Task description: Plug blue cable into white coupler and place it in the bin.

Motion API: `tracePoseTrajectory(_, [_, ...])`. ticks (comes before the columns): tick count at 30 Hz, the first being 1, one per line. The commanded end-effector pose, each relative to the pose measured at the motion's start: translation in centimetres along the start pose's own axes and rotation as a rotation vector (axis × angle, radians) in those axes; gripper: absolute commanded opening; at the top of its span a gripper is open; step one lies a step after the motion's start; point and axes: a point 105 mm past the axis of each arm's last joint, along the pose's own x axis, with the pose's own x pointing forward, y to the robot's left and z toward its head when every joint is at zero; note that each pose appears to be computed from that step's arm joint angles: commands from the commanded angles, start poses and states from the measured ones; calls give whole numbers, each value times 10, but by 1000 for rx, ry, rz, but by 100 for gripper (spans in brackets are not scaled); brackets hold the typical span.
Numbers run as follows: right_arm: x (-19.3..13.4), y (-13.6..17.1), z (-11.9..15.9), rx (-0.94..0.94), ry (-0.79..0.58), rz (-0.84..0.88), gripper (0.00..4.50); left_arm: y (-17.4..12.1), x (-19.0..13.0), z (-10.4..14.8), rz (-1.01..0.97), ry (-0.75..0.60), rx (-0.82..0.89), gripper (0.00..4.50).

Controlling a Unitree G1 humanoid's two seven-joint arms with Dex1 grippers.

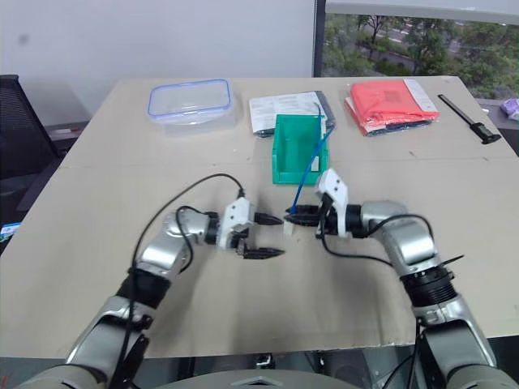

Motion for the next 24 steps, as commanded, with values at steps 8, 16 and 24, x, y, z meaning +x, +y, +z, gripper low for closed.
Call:
tracePoseTrajectory(8, [7, -81, 95, 79, -47, -267, 0, 39, -33, 128, 489, -189, -152, 404])
tracePoseTrajectory(16, [9, -139, 120, -24, -61, -581, 321, 41, -33, 137, 593, -164, -241, 411])
tracePoseTrajectory(24, [-40, -147, 120, -103, -108, -657, 446, 32, -49, 126, 653, -214, -262, 411])
